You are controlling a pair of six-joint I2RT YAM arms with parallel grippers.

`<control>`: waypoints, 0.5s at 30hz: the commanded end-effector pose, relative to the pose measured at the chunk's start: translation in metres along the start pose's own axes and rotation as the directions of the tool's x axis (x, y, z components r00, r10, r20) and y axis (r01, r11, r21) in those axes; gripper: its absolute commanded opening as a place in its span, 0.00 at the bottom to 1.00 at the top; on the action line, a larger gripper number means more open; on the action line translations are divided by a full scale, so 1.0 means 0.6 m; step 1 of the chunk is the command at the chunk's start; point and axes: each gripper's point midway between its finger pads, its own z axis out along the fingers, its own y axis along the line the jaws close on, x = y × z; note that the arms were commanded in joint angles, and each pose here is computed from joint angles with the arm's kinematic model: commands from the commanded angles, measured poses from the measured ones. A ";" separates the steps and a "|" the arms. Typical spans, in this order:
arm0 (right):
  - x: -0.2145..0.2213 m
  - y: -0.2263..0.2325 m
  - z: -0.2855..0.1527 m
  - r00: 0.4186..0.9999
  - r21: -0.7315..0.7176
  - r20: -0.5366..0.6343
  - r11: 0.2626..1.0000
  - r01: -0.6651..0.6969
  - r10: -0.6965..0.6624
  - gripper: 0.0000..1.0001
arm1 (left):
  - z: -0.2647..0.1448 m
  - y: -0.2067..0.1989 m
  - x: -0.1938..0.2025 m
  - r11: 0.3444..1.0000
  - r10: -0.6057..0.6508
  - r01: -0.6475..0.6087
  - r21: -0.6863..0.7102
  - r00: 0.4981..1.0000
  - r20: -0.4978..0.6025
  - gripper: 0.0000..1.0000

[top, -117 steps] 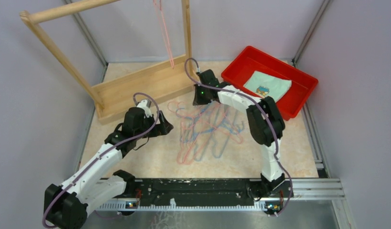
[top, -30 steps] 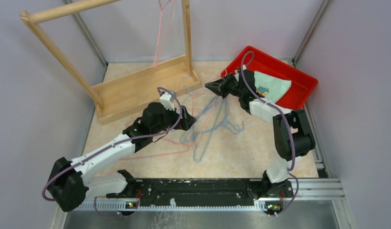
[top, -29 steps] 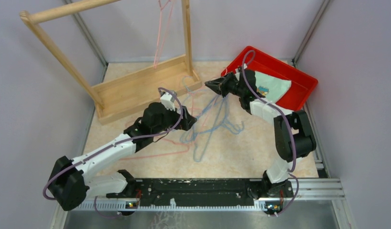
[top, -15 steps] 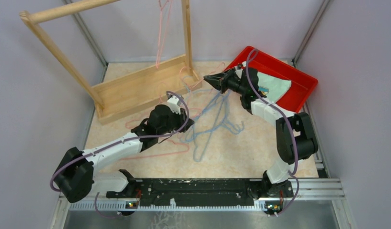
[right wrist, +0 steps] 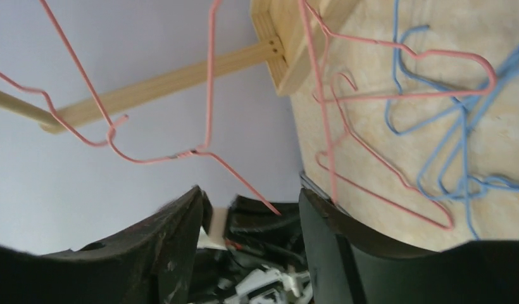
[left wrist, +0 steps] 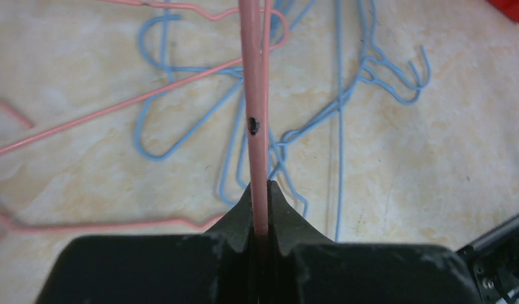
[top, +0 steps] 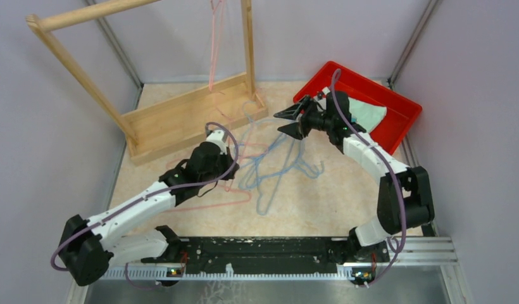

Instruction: Organize the hangers

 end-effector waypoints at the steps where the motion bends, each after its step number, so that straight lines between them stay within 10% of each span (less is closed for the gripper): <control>1: 0.039 0.017 -0.057 0.971 0.055 -0.064 0.971 0.235 -0.231 0.60 | -0.056 0.088 0.003 0.964 -0.052 0.063 -0.259 0.997 0.048 0.00; 15: 0.014 -0.011 -0.079 0.904 0.202 -0.063 0.881 0.428 -0.424 0.60 | -0.153 0.160 0.070 0.859 -0.208 0.167 -0.483 0.978 -0.031 0.00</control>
